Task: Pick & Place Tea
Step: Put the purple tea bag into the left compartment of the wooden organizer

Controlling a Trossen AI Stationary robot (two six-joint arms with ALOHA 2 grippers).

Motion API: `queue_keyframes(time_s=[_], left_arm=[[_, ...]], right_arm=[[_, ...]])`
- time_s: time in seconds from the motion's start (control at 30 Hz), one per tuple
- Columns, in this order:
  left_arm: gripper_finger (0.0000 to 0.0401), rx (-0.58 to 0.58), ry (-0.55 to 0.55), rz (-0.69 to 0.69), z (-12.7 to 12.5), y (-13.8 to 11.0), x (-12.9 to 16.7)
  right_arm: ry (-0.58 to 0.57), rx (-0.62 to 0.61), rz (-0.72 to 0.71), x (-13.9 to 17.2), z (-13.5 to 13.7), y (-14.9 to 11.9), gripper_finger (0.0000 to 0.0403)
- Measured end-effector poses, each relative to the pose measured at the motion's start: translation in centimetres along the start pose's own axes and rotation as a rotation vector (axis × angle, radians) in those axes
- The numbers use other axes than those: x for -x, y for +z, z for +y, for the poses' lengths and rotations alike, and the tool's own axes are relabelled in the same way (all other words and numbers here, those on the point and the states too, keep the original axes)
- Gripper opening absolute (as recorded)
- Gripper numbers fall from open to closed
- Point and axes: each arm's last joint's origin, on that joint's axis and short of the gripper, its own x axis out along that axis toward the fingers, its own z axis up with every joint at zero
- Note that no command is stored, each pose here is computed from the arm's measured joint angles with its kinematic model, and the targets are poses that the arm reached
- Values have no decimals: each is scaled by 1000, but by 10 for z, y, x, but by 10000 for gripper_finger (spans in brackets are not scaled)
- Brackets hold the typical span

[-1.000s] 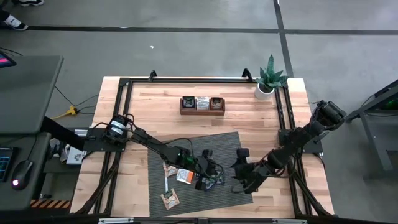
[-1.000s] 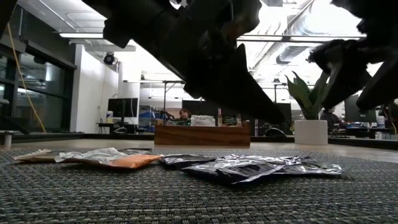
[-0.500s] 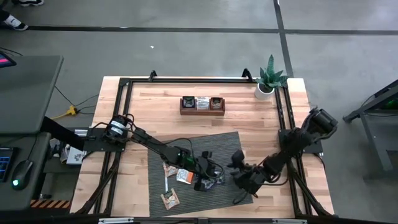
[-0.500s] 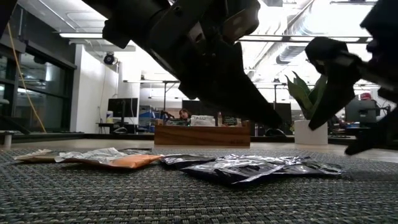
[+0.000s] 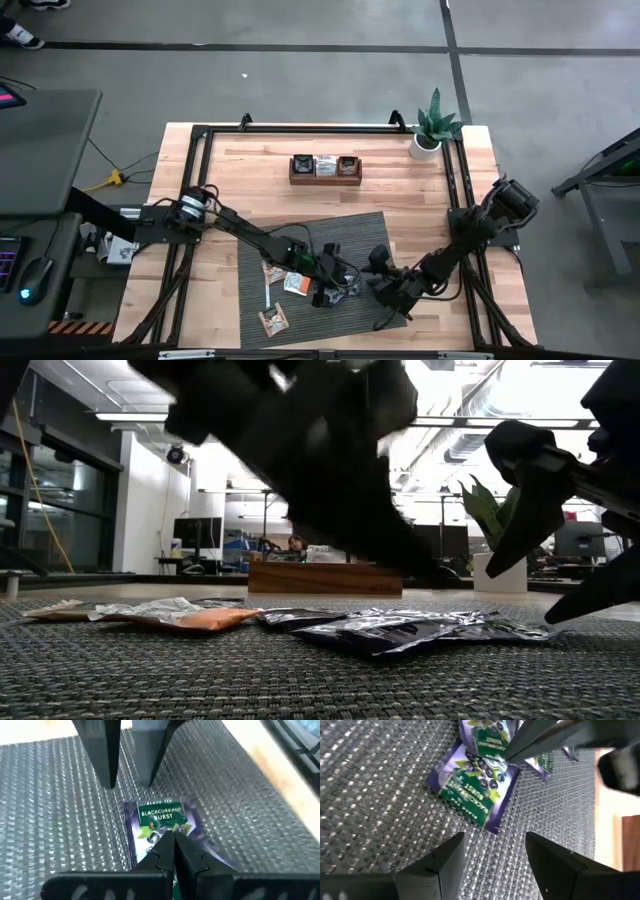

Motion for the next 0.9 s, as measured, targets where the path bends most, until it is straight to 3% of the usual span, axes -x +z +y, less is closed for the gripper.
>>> queue_keyframes(time_s=[0.37,0.9], left_arm=[[0,56,5,33,7,-10,-10],[0,89,54,49,14,-11,-10]], right_arm=[[58,25,-23,0,1,2,204],[-4,219,-53,-15,10,3,204]])
